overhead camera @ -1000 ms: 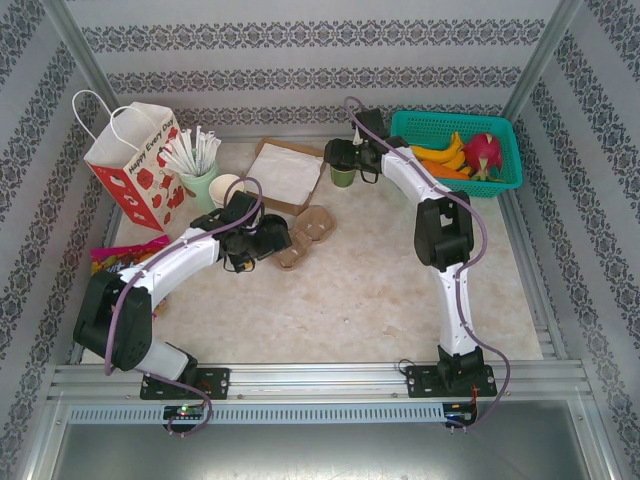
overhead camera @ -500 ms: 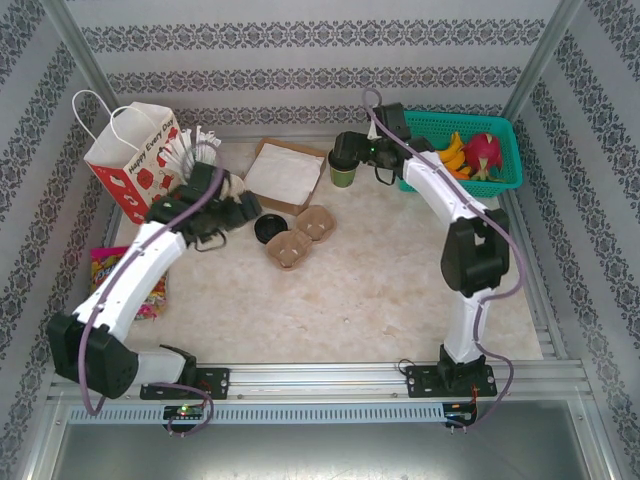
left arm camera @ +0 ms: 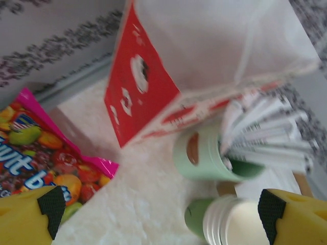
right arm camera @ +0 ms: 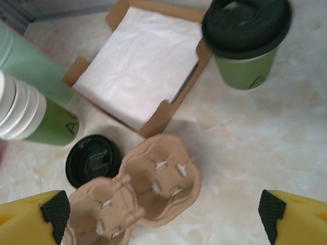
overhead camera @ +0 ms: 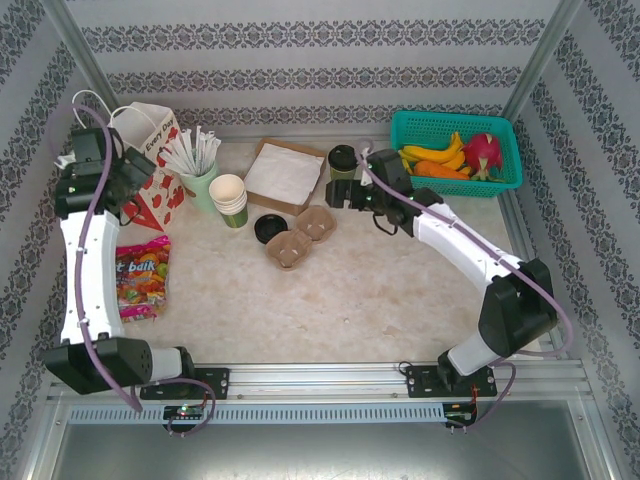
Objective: Pack the takeout coffee
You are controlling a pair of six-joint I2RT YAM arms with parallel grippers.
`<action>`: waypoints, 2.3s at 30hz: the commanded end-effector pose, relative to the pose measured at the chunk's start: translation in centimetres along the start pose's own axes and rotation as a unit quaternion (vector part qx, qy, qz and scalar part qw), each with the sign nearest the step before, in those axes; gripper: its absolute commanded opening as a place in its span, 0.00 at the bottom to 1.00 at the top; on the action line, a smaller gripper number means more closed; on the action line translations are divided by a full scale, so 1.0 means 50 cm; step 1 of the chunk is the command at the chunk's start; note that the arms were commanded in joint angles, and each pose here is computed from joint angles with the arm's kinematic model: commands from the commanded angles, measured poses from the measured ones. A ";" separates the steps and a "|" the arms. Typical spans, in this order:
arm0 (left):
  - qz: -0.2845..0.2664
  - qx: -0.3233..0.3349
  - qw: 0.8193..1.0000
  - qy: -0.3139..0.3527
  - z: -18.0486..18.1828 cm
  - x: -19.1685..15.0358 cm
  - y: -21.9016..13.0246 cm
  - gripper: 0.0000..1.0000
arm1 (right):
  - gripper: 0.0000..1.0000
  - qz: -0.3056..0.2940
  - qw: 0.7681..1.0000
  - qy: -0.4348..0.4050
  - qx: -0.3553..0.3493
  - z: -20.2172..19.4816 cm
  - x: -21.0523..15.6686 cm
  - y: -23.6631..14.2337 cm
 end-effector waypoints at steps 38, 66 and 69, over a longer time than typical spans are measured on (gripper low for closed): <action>0.005 0.028 0.995 -0.100 -0.058 0.193 0.137 0.00 | 0.96 0.003 0.997 -0.070 0.021 0.101 -0.031 0.016; -0.013 0.064 0.997 -0.044 0.140 0.004 -0.218 0.00 | 0.69 0.232 0.945 -0.223 0.064 0.097 -0.166 0.162; 0.027 0.050 0.997 -0.042 0.147 -0.039 -0.221 0.00 | 0.64 0.255 0.938 -0.231 0.048 0.091 -0.180 0.187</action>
Point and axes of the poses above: each hand's point on the last joint's axis, 136 mm out from that joint toward the fingers, its own y axis out along the fingers, its own z axis along the line the jaws close on, x = y × z, the point moved 4 cm from there along -y, back along the fingers, and after that the axes turned 1 degree about y, right-handed, at the moved point
